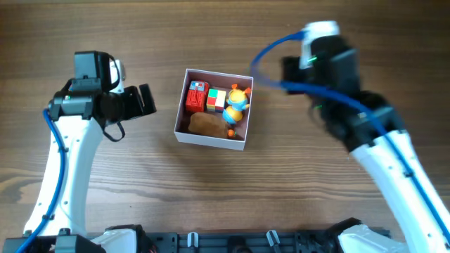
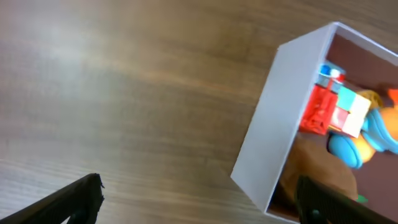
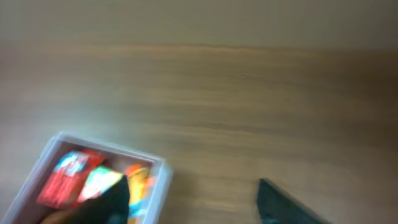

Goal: Pack container

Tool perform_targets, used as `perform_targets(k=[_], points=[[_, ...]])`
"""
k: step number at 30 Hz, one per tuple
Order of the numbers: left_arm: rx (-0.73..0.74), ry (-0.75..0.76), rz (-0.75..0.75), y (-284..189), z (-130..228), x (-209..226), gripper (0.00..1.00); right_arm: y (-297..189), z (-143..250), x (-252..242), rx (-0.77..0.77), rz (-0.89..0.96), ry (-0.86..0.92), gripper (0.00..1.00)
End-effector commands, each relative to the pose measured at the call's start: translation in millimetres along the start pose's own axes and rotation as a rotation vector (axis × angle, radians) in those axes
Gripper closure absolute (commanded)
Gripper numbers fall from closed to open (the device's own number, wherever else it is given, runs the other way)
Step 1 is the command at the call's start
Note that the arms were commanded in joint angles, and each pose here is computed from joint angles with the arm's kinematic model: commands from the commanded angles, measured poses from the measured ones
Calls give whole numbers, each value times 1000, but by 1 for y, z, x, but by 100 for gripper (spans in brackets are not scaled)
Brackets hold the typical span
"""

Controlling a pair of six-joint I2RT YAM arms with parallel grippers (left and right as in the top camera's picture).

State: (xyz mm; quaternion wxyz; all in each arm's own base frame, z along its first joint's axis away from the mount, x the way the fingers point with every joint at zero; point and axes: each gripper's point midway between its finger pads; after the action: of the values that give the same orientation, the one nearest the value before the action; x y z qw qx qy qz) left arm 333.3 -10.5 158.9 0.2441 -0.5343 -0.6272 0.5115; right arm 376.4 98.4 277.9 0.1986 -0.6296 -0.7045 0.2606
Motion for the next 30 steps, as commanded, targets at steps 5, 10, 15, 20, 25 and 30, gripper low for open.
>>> perform_targets(k=[5,10,15,20,25,30], points=[[-91,299,27,1,-15,-25,0,9,14,-90,62,170,202,0],[-92,262,34,-21,-3,-23,0,-16,46,-98,169,215,237,0],[-262,287,127,-92,6,-32,0,-81,42,-99,17,220,316,0],[-481,299,208,-146,37,-24,0,-124,89,-96,-107,209,352,0],[-669,271,201,-160,78,7,0,-103,175,-90,-85,209,391,0],[-643,270,193,-154,102,18,0,-73,208,-85,-50,194,390,0]])
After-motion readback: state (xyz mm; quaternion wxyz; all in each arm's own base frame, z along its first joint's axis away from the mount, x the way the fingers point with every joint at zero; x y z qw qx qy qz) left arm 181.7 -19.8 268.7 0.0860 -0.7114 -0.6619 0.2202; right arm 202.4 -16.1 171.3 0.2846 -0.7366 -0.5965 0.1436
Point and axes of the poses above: each gripper's point midway between its finger pads, its own y axis out along the fingers, its own x axis along the line the jaws close on, z = x × y, and after that the axes turned 10 degrees about -y, right-handed
